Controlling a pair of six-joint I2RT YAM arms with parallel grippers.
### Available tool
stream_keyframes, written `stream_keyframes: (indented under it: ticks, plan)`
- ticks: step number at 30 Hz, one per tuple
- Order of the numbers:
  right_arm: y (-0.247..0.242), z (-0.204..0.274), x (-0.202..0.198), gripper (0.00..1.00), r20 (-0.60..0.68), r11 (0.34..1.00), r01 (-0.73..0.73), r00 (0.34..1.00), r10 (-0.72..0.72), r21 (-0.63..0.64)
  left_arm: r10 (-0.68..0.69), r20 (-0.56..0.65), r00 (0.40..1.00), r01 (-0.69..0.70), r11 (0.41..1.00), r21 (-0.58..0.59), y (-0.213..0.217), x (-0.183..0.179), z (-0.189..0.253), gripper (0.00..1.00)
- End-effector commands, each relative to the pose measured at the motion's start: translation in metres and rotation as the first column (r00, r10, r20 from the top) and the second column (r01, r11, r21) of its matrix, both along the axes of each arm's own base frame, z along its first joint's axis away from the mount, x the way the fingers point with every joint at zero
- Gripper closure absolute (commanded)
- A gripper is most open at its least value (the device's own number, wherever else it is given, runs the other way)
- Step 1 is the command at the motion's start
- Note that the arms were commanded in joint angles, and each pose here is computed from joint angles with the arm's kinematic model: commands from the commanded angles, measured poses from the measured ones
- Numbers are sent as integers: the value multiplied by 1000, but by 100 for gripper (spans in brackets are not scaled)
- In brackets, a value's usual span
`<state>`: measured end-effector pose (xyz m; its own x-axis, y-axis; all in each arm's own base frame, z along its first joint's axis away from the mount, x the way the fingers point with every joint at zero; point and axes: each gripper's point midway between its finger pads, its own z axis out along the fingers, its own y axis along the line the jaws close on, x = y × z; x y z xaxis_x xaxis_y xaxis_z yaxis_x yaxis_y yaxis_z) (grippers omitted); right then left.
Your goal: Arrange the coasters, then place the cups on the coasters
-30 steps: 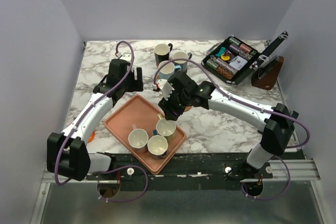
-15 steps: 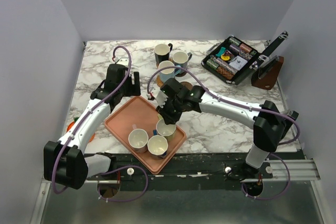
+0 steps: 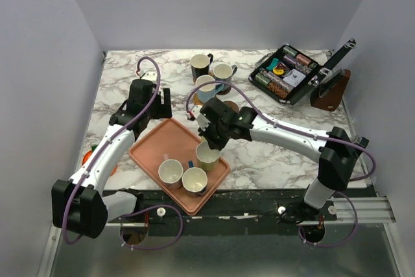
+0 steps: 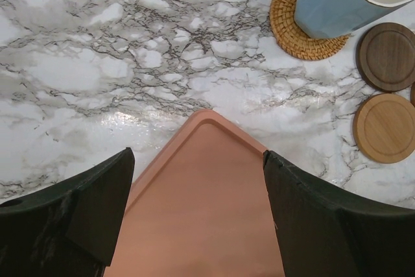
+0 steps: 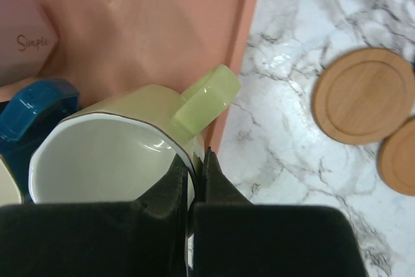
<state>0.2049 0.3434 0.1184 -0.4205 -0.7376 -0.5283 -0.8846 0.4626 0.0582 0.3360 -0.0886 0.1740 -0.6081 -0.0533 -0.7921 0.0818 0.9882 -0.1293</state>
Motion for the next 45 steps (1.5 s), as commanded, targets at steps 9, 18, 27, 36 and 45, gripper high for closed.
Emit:
stream_keyframes:
  ticks: [9, 18, 27, 36, 45]
  plan:
    - [-46, 86, 72, 99, 148, 879, 448, 870, -471, 165, 83, 90, 993, -88, 995, 54, 22, 5, 23, 11]
    - [-111, 95, 131, 99, 89, 650, 728, 649, -756, 219, 108, 125, 986, -119, 989, 86, 28, 16, 33, 8]
    - [-116, 79, 179, 99, 49, 568, 802, 570, -820, 184, 122, 132, 984, -135, 986, 95, 31, 22, 34, 6]
    - [-109, 62, 211, 99, 104, 574, 808, 565, -819, 134, 113, 132, 985, -125, 988, 89, 27, 36, 34, 6]
    - [-113, 44, 234, 99, 145, 556, 829, 543, -827, 62, 101, 121, 987, -114, 989, 97, 25, 47, 29, 6]
